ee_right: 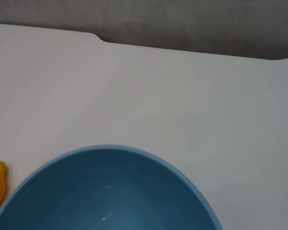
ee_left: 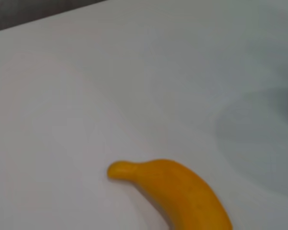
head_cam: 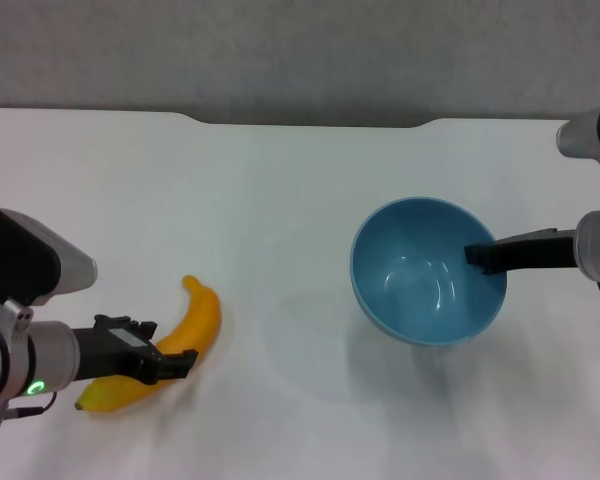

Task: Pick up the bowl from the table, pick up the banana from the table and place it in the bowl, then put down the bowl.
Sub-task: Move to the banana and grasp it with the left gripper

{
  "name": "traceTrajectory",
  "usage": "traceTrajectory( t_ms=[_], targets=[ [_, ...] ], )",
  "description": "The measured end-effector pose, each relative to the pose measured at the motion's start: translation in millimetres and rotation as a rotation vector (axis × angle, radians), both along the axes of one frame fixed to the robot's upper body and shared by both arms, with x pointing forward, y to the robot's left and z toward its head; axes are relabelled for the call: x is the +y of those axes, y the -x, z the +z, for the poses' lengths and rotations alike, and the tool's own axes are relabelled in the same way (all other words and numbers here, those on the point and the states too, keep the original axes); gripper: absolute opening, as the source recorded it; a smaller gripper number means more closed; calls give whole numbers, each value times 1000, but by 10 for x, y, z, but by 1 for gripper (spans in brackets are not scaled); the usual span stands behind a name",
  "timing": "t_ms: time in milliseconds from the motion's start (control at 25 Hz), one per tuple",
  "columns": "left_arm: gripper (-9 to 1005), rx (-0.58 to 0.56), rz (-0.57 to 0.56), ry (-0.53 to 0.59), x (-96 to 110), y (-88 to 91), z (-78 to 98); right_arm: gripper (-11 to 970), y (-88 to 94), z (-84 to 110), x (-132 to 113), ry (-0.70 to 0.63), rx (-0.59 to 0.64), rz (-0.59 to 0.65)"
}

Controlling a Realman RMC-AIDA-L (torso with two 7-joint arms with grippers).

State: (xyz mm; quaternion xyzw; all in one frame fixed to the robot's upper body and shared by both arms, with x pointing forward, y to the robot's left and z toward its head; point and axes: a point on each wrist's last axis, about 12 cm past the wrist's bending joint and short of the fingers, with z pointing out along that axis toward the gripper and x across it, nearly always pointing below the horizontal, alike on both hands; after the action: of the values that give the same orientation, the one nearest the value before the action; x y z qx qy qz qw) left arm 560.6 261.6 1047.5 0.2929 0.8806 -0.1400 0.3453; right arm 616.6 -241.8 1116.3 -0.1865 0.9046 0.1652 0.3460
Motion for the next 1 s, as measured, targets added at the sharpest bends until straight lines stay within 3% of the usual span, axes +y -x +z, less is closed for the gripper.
traceTrajectory(
  t_ms=[1000],
  targets=[
    [654, 34, 2, -56, 63, 58, -138, 68, 0, 1, 26, 1, 0, 9]
  ],
)
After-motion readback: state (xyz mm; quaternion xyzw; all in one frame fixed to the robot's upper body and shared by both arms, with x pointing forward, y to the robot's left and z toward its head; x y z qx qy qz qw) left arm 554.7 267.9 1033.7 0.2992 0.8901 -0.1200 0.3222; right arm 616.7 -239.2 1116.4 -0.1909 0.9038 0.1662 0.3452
